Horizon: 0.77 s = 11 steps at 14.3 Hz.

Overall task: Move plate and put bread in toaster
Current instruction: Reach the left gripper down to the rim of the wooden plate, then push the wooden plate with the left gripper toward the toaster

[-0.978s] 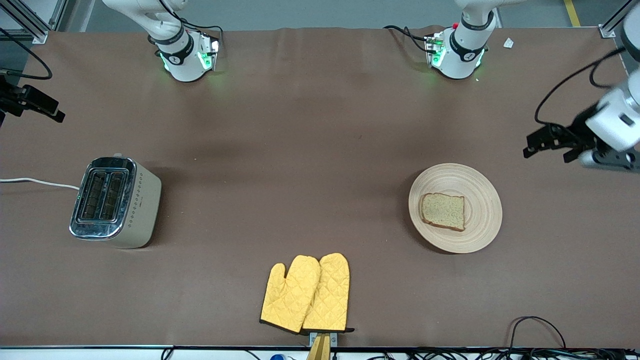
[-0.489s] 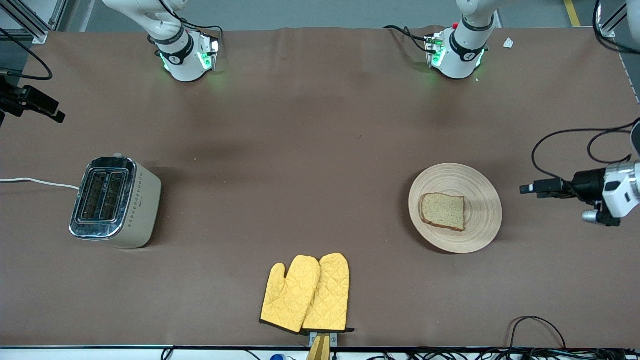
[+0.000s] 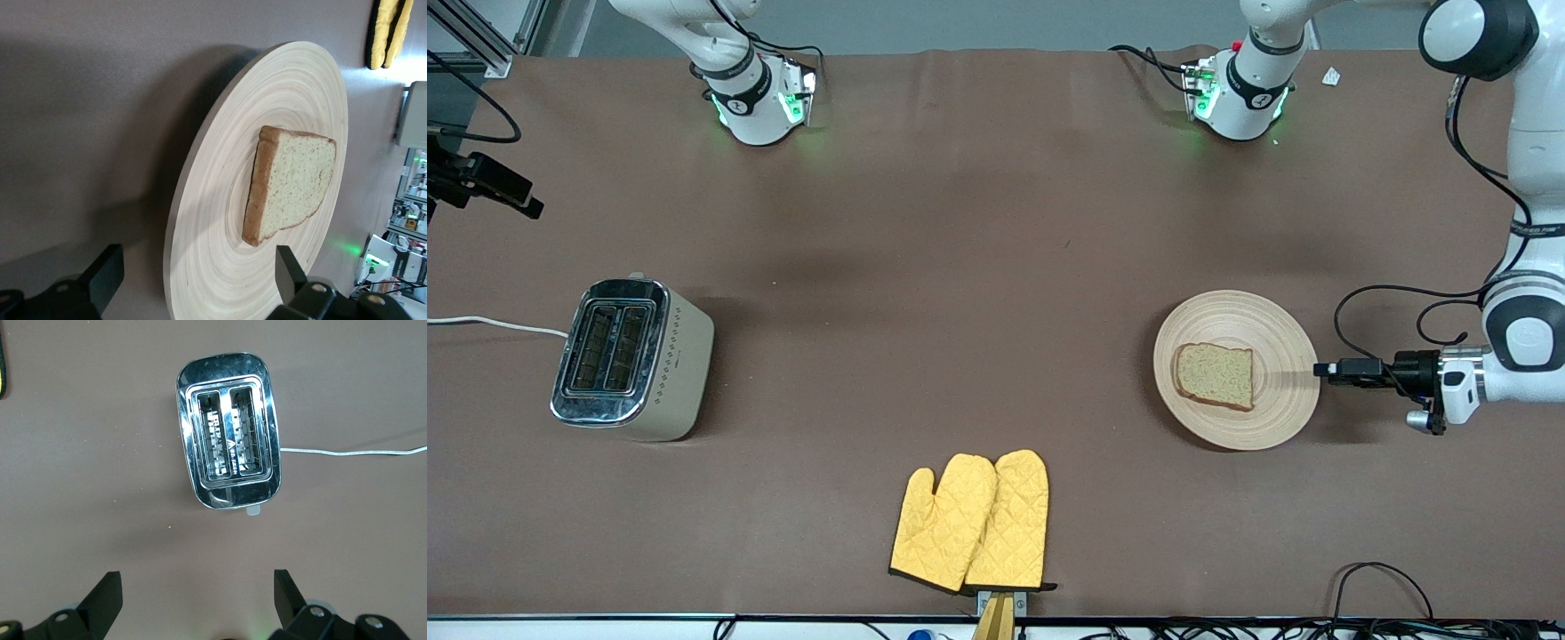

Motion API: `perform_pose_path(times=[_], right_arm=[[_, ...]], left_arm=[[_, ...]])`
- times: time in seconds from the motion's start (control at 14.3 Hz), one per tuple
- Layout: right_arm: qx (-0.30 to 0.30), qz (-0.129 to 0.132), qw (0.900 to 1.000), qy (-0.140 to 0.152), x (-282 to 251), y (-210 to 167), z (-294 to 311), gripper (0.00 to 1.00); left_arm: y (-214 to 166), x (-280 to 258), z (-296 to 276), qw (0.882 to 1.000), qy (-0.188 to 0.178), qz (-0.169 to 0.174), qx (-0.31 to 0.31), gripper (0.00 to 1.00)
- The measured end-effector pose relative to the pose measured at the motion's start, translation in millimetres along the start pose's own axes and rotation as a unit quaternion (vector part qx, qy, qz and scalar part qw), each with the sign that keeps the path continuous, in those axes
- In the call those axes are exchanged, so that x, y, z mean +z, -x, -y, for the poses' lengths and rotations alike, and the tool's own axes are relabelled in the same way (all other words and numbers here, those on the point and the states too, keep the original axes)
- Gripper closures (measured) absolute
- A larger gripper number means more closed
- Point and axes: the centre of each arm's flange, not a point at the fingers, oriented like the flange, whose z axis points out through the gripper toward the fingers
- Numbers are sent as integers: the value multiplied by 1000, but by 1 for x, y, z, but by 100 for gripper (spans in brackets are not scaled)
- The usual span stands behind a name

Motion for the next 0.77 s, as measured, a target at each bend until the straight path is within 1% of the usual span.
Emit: perform_pose_path(times=[0.14, 0.35, 0.49, 0.56, 0.7, 0.77], right_arm=[[0, 0, 1000, 0, 0, 0, 0, 0], [0, 0, 1000, 0, 0, 0, 0, 0], [0, 0, 1000, 0, 0, 0, 0, 0], [0, 0, 1000, 0, 0, 0, 0, 0], [0, 0, 1000, 0, 0, 0, 0, 0], [0, 0, 1000, 0, 0, 0, 0, 0]], left_arm=[[-1, 10, 4, 1000, 9, 2, 9, 3], [-1, 14, 5, 999, 11, 4, 48, 35], [-1, 15, 6, 998, 12, 5, 62, 55], [-1, 16, 7, 998, 12, 5, 65, 67], [0, 17, 9, 998, 15, 5, 67, 85], [-1, 15, 6, 997, 25, 3, 70, 89]])
